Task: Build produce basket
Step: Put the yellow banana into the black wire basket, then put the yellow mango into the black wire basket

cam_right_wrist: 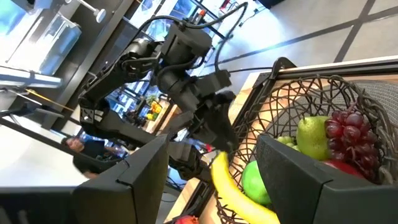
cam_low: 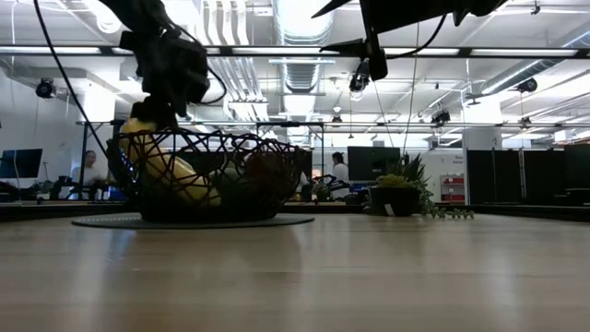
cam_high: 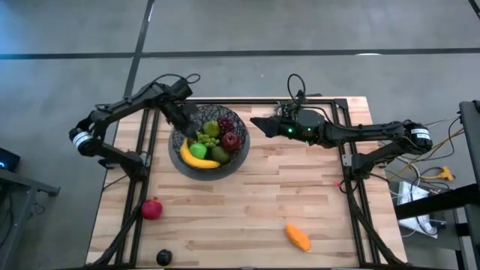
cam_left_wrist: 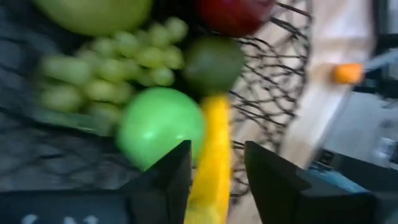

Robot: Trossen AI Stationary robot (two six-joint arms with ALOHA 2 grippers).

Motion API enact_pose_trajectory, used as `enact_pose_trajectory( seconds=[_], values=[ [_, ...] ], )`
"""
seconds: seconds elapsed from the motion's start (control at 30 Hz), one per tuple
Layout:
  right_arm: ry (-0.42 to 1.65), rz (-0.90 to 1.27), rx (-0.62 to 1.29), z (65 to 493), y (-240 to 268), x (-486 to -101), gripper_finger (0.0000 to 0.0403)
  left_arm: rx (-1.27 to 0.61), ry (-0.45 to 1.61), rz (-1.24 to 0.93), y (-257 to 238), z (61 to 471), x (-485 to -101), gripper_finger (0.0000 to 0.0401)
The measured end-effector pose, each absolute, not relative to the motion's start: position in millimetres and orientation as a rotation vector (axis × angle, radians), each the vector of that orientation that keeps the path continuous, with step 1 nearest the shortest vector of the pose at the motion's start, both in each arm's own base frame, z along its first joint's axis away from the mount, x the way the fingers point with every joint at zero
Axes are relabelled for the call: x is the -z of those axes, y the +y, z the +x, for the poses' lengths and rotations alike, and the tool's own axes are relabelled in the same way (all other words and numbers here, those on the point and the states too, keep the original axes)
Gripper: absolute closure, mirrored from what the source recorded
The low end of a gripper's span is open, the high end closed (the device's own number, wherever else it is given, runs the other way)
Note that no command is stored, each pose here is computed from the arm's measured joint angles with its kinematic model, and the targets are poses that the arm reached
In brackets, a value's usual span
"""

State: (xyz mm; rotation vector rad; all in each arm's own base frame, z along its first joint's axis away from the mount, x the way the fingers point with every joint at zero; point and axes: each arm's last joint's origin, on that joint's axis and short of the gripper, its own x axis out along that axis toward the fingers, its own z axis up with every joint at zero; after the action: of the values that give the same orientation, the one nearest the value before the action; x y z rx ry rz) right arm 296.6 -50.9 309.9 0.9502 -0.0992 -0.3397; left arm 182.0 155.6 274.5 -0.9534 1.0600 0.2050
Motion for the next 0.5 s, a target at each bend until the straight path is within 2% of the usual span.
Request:
enact_pose_trajectory(
  seconds=[0.23, 0.5],
  values=[
    [-0.099, 0.95, 0.34, 296.6, -50.9, -309.9, 0.0177, -0.388, 1.068, -0.701, 160.8, 168.6, -295.4, 0.0251],
    [-0.091, 0.934, 0.343, 296.6, -50.9, -309.3, 0.0177, -0.347, 0.886, -0.49, 128.1, 148.5, -347.6, 0.025]
  ],
)
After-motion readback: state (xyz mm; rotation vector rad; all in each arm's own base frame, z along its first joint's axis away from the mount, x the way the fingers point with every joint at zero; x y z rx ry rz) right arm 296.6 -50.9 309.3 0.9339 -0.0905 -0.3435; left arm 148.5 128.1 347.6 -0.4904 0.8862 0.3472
